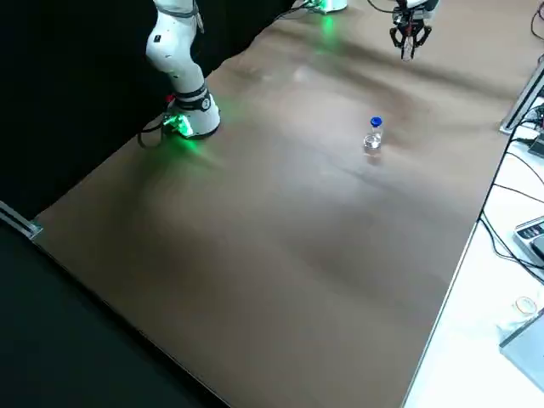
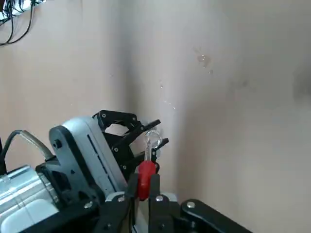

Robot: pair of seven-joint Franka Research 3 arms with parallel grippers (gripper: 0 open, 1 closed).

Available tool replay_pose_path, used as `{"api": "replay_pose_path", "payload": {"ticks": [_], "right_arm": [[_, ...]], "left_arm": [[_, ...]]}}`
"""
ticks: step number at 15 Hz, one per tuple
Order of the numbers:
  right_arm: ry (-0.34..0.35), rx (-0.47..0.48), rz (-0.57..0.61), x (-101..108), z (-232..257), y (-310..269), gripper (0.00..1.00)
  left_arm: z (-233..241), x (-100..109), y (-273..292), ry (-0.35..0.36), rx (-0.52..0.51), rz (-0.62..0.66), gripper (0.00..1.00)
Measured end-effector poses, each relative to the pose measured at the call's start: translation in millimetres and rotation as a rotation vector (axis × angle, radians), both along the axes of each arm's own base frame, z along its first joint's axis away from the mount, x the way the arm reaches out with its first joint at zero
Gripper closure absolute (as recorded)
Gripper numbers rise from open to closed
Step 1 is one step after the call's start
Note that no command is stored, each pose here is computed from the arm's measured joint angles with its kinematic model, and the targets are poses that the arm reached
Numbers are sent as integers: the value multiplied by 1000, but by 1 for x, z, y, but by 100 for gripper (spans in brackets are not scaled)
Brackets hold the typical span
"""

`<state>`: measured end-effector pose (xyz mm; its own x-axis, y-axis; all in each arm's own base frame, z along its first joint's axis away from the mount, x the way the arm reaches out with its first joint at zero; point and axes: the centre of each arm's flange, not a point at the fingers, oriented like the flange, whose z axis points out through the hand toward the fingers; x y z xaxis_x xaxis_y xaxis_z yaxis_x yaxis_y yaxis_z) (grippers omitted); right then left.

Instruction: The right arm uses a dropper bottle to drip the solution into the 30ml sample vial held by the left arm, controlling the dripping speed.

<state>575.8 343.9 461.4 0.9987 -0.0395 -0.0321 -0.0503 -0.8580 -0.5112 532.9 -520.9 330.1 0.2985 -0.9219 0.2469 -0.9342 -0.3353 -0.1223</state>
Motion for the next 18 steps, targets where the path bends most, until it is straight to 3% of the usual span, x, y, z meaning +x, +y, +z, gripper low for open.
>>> {"api": "replay_pose_path", "payload": {"ticks": [11, 14, 18], "right_arm": [[12, -7, 2, 1, -11, 2, 88], [12, -7, 2, 1, -11, 2, 95], [12, -7, 2, 1, -11, 2, 96]], "left_arm": [[0, -1, -1, 0, 0, -3, 68], [0, -1, -1, 0, 0, -3, 68], [0, -1, -1, 0, 0, -3, 68]]}}
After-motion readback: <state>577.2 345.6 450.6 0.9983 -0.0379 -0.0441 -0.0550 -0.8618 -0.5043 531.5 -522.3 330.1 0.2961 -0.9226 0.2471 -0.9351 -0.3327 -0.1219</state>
